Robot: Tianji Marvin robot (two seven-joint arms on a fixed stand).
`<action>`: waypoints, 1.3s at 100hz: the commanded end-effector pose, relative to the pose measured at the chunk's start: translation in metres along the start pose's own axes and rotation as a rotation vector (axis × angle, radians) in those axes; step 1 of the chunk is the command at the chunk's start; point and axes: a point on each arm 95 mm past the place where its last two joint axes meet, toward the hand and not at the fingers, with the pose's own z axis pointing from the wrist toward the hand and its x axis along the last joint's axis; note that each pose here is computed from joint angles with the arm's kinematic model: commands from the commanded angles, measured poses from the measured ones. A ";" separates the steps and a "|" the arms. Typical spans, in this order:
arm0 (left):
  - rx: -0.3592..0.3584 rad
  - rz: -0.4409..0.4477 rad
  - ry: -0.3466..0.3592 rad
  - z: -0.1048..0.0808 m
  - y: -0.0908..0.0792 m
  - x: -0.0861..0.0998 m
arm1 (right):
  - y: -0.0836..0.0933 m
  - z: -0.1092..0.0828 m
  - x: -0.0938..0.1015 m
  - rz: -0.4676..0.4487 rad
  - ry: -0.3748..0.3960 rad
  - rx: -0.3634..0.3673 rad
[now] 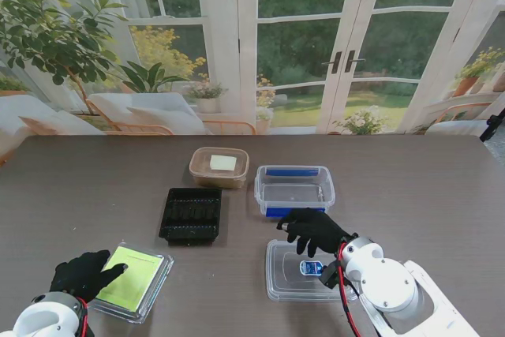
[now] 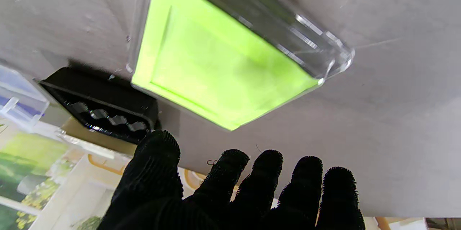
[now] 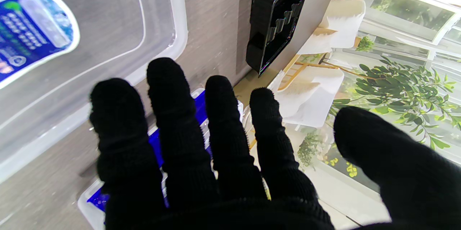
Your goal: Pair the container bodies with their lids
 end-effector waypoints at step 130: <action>-0.235 0.029 -0.025 -0.020 0.047 0.011 | -0.005 -0.002 0.003 0.005 0.007 0.027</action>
